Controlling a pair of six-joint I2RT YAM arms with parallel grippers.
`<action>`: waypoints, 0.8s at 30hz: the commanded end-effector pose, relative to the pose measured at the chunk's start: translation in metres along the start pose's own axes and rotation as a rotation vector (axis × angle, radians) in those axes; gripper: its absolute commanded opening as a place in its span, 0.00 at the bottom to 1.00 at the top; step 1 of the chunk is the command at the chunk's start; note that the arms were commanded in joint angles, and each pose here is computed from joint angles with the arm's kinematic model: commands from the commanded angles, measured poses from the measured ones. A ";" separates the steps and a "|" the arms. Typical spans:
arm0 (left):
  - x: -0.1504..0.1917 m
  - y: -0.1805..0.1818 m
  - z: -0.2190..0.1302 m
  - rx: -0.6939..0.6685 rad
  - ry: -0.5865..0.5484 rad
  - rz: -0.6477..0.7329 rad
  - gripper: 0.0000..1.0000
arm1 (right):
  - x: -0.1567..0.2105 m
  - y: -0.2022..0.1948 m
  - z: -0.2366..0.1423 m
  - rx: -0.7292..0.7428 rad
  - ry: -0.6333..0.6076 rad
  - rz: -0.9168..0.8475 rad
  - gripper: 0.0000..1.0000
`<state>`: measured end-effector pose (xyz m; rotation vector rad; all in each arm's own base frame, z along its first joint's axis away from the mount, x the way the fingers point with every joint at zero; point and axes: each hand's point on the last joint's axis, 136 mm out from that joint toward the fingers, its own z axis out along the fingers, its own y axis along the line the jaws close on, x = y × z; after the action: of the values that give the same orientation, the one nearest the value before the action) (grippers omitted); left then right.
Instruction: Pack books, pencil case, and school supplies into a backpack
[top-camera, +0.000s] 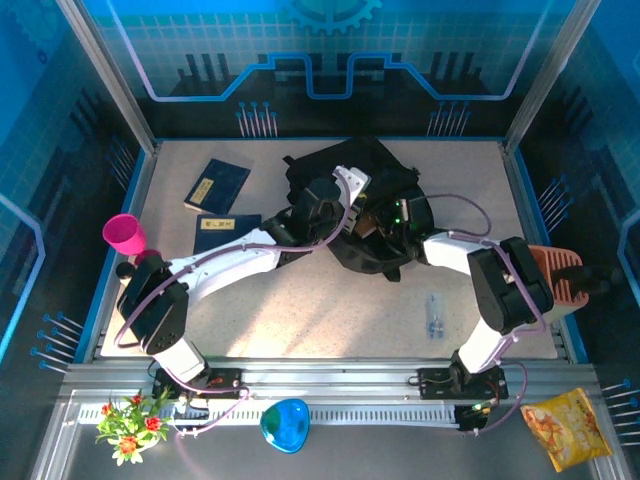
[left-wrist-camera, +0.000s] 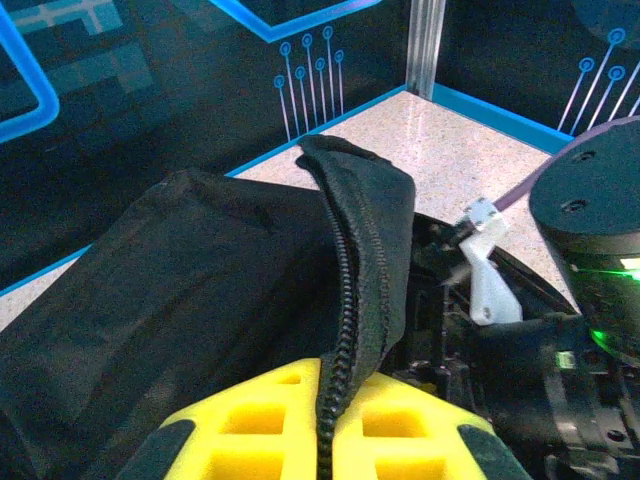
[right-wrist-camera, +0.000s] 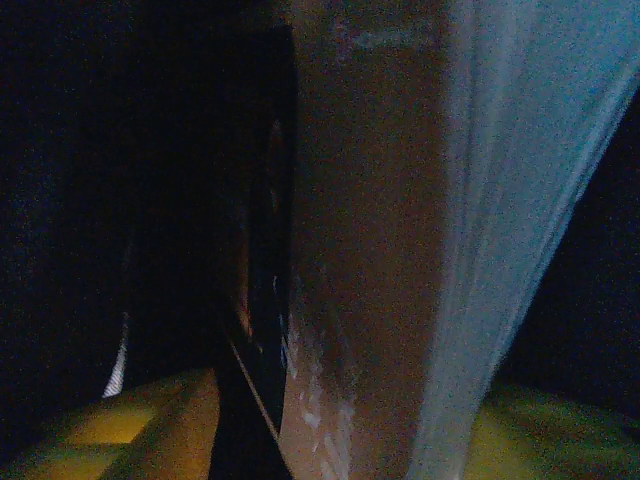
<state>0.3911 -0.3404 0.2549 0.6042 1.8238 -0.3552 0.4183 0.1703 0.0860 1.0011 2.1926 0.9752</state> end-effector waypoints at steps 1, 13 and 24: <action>-0.004 0.012 0.000 -0.033 -0.013 -0.068 0.02 | 0.000 0.010 -0.031 0.016 -0.004 -0.092 0.66; 0.053 0.009 -0.007 0.013 0.174 -0.203 0.39 | -0.027 0.021 -0.144 0.084 -0.203 -0.363 0.87; 0.076 0.067 -0.071 -0.231 0.202 -0.370 0.92 | -0.046 0.075 -0.156 0.085 -0.217 -0.533 0.90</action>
<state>0.3547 -0.2681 0.2121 0.2966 2.1150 -0.4040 0.3634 0.1076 0.2561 0.5485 2.0870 0.5714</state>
